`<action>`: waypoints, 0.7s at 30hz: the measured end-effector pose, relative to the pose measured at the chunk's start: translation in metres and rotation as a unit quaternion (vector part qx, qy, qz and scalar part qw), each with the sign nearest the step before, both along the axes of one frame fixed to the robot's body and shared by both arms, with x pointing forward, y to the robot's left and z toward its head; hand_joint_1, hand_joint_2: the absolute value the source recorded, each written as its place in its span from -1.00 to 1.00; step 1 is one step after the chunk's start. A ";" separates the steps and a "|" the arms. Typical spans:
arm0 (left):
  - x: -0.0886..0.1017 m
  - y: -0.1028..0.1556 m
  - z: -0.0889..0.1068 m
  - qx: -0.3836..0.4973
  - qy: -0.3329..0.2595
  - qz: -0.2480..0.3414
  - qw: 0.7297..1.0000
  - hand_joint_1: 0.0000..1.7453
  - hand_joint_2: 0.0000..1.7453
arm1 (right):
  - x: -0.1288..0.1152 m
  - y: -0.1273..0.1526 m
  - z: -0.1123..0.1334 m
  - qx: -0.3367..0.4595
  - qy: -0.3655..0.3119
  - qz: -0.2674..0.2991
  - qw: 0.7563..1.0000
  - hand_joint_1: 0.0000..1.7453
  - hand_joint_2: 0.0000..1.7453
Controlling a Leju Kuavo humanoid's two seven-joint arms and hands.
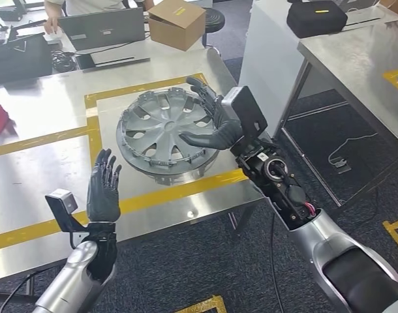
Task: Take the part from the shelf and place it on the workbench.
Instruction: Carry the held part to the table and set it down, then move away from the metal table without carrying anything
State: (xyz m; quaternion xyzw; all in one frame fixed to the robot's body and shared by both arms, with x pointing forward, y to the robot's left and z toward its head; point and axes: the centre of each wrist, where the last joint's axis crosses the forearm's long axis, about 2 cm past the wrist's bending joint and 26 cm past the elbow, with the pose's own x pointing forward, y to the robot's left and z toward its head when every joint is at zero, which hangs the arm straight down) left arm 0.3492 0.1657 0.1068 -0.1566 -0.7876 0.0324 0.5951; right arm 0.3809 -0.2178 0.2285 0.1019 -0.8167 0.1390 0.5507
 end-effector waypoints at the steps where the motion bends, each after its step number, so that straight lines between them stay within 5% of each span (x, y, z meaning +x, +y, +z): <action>1: -0.001 0.001 0.000 0.000 0.000 0.001 1.000 -1.00 -1.00 | -0.004 -0.002 0.004 0.006 -0.006 -0.001 1.000 -1.00 1.00; 21: -0.002 0.003 0.012 -0.002 -0.024 -0.010 1.000 -1.00 -1.00 | -0.041 -0.021 0.039 0.035 -0.077 -0.002 0.996 -1.00 1.00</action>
